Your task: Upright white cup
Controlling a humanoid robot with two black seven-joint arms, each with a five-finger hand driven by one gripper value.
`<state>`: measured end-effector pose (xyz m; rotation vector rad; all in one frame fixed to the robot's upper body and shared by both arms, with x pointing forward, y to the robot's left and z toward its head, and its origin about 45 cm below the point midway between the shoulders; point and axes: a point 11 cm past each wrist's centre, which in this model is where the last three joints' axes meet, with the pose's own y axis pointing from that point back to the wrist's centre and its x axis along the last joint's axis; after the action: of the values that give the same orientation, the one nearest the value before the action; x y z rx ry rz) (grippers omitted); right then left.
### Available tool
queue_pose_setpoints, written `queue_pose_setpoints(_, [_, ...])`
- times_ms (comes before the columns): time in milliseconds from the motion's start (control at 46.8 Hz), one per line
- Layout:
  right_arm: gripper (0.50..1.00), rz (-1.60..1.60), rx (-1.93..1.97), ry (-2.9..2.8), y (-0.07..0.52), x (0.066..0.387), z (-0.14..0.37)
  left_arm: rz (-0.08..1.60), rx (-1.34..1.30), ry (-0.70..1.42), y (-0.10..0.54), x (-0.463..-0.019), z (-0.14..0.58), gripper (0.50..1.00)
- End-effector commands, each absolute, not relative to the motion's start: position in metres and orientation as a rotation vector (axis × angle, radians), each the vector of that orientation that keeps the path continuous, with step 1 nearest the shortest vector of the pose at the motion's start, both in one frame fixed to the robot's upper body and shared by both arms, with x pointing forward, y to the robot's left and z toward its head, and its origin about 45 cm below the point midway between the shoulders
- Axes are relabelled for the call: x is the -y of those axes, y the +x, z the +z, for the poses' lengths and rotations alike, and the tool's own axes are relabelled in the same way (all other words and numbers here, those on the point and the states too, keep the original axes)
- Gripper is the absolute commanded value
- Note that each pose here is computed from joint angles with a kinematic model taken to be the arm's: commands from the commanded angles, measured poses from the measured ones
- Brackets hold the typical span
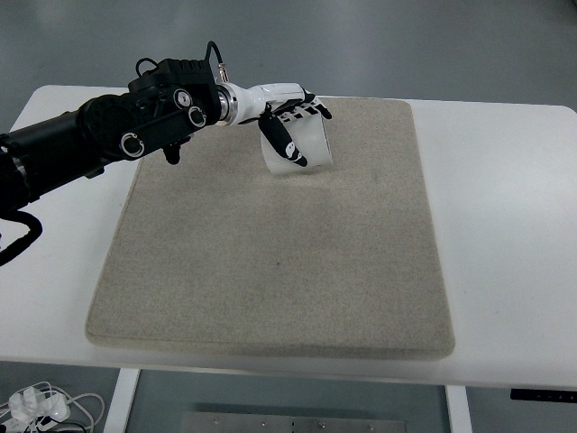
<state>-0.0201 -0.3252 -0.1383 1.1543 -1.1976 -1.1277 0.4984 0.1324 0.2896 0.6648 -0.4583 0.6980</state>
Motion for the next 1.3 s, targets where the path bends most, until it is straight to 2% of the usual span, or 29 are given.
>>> queue_pose_setpoints(0, [0.952, -1.128, 1.198, 1.154, -0.020, 0.325, -0.138, 0.731, 0.377, 0.597, 0.498, -0.141, 0.286, 0.598])
queue_pose_setpoints(406, [0.952, -1.128, 1.198, 1.154, -0.020, 0.325, -0.138, 0.856, 0.099, 0.179, 0.487, -0.176, 0.266, 0.596])
queue_pose_setpoints(513, [0.952, -1.128, 1.198, 1.154, -0.020, 0.325, -0.138, 0.897, 0.082, 0.097, 0.486, -0.187, 0.264, 0.587])
queue_pose_setpoints(577, [0.952, -1.128, 1.198, 1.154, -0.020, 0.325, -0.138, 0.918, 0.078, 0.055, 0.484, -0.194, 0.260, 0.553])
queue_pose_setpoints(876, [0.952, -1.128, 1.198, 1.154, -0.020, 0.325, -0.138, 0.964, 0.127, -0.160, 0.473, -0.211, 0.258, 0.557])
queue_pose_setpoints(1282, [0.952, -1.128, 1.198, 1.154, -0.020, 0.325, -0.138, 1.082, 0.101, -0.060, 0.473, -0.243, 0.218, 0.570])
